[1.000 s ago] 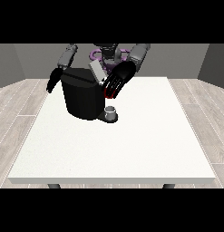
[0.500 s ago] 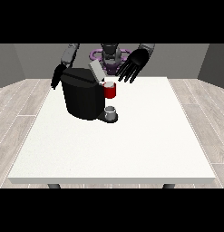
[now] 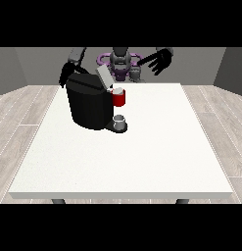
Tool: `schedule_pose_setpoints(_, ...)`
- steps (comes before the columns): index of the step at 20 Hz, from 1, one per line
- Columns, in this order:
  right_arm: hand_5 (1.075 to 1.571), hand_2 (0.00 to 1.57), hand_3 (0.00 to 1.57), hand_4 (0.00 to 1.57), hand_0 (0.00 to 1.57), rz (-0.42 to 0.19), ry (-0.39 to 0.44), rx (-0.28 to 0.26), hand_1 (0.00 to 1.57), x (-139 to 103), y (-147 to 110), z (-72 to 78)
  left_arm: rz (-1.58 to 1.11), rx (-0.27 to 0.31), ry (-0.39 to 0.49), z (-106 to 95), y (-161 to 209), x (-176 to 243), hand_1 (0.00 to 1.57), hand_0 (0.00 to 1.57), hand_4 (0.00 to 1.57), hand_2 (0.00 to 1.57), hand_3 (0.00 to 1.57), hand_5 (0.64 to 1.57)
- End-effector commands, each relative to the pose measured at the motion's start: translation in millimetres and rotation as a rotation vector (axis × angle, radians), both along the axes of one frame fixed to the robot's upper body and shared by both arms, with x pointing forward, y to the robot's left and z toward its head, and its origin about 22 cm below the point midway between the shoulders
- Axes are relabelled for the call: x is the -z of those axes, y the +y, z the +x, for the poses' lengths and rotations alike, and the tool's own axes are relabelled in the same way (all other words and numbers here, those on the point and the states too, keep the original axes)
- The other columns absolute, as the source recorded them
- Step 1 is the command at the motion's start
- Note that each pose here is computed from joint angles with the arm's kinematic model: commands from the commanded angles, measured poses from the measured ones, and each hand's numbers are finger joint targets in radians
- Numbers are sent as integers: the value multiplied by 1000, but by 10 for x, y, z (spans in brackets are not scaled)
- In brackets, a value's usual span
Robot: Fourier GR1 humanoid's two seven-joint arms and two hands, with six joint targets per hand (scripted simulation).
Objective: Insert the coffee pod into the coffee machine and close the lid
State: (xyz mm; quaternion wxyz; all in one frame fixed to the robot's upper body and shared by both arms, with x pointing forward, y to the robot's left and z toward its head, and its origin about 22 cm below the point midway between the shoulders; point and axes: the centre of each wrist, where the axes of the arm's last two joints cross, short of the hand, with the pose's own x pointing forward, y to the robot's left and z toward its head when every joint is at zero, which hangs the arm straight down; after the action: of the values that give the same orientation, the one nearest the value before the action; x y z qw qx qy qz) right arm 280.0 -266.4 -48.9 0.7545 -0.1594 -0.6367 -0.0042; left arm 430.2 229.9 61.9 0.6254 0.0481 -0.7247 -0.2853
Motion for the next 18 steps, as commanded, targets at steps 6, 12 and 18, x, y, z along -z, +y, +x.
schedule_pose_setpoints(6,1571,0,0,0,0,100,-11,-122,0,-84,202,-68,-241,-49,319,-890,-4,1396,0,0,372,0,0,1571)
schedule_pose_setpoints(12,1571,0,0,154,0,-6,-113,-236,0,-484,106,174,-289,-69,326,-845,201,1251,0,0,414,0,0,1571)
schedule_pose_setpoints(18,1571,0,0,0,0,-1,-107,-205,0,-720,0,370,-327,-71,310,-1053,9,1319,0,0,457,0,0,1571)
